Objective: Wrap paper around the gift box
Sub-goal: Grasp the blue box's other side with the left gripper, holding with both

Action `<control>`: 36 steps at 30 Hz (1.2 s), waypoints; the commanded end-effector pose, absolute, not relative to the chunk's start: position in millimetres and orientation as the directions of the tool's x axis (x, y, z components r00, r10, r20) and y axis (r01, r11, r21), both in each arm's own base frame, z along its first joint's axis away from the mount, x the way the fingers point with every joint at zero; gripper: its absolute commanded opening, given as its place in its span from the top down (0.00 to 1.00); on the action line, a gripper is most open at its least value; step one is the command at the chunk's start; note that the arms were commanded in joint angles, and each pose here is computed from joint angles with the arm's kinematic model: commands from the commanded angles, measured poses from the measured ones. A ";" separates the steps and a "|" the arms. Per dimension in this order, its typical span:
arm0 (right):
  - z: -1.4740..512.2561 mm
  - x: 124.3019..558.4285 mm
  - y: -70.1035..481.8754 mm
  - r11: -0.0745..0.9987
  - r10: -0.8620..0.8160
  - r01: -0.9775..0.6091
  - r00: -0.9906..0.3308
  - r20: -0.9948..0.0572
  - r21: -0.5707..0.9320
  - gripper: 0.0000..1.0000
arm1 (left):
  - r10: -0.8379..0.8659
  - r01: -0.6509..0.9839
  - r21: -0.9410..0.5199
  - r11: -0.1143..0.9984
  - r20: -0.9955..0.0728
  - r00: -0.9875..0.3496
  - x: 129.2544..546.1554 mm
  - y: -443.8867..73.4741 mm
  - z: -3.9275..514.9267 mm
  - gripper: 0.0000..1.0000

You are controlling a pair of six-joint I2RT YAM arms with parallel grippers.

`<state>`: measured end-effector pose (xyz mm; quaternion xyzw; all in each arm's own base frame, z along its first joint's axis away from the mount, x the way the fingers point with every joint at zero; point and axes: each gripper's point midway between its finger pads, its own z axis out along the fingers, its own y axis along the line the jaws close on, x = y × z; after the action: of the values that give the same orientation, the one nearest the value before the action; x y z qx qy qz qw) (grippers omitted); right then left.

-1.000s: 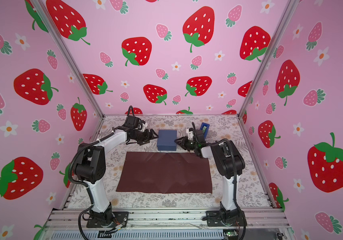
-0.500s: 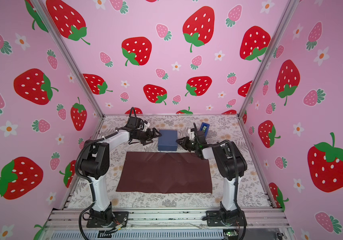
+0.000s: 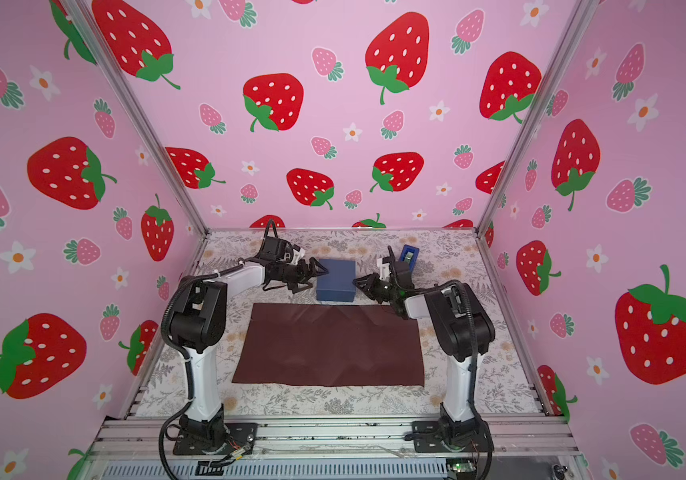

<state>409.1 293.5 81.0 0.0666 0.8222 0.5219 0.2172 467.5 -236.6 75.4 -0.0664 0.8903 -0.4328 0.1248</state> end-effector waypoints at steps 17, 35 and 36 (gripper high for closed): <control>24.6 394.3 274.9 0.530 0.366 0.074 -0.919 -0.149 0.845 0.78 | -0.248 0.015 -0.922 0.386 -0.119 -0.962 472.3 -266.2 100.5 0.03; 39.8 399.1 278.3 0.518 0.357 0.037 -0.917 -0.178 0.854 0.77 | -0.240 0.020 -0.922 0.387 -0.121 -0.963 470.9 -281.2 105.1 0.13; 40.6 399.3 278.4 0.518 0.358 0.035 -0.916 -0.179 0.855 0.77 | -0.240 0.021 -0.921 0.388 -0.123 -0.963 471.1 -281.1 105.9 0.14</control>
<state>413.7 284.4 76.4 0.0832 0.8262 0.5139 0.2153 467.0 -274.6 91.7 -0.0802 0.8345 -0.5328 0.1149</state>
